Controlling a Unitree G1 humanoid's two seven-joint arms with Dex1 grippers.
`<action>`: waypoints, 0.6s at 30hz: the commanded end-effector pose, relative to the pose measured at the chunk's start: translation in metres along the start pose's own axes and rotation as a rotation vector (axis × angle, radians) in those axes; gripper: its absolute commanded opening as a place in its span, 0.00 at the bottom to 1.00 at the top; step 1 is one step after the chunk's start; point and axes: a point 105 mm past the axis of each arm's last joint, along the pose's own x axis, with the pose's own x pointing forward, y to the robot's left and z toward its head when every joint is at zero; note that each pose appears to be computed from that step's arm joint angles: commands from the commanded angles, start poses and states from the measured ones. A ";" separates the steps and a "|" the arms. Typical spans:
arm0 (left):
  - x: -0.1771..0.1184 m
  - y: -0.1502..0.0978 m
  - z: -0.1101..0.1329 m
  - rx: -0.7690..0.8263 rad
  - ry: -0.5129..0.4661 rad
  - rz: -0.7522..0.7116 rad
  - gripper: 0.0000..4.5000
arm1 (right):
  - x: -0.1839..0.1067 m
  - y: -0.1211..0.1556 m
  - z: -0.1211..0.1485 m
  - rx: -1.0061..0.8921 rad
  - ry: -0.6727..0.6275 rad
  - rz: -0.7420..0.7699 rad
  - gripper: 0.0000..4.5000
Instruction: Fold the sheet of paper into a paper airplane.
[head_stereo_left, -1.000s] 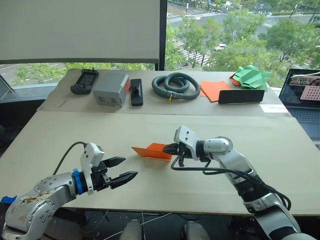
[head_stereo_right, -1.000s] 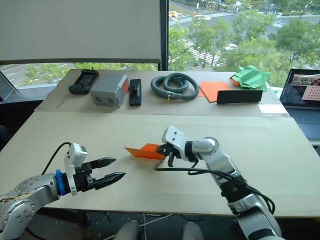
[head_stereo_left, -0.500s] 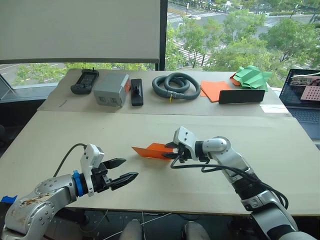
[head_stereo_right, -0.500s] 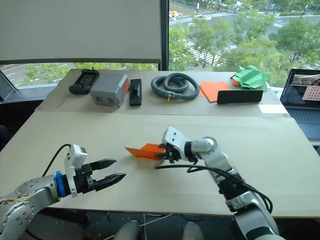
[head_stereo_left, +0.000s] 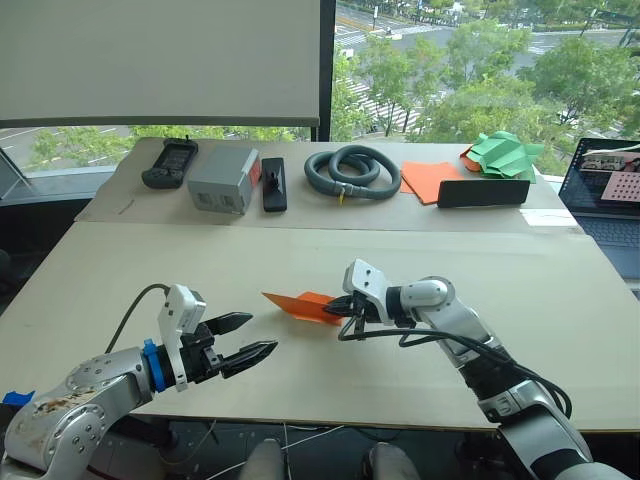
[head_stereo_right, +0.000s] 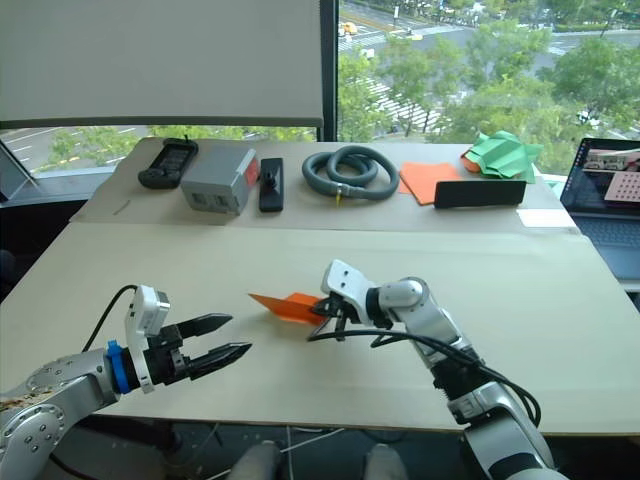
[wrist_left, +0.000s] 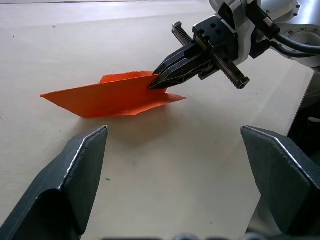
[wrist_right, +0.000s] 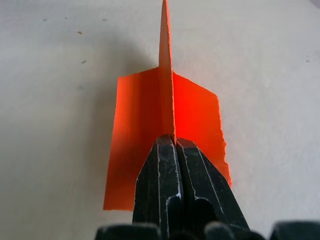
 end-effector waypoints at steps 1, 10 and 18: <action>0.007 -0.011 0.022 0.078 -0.049 -0.051 1.00 | -0.025 -0.020 0.024 0.028 -0.093 -0.151 0.00; 0.041 -0.024 0.061 0.220 -0.110 -0.191 1.00 | -0.159 -0.114 -0.029 0.364 0.096 -1.030 0.00; 0.070 -0.031 0.088 0.302 -0.177 -0.261 1.00 | -0.192 -0.112 -0.080 0.511 0.272 -1.245 0.00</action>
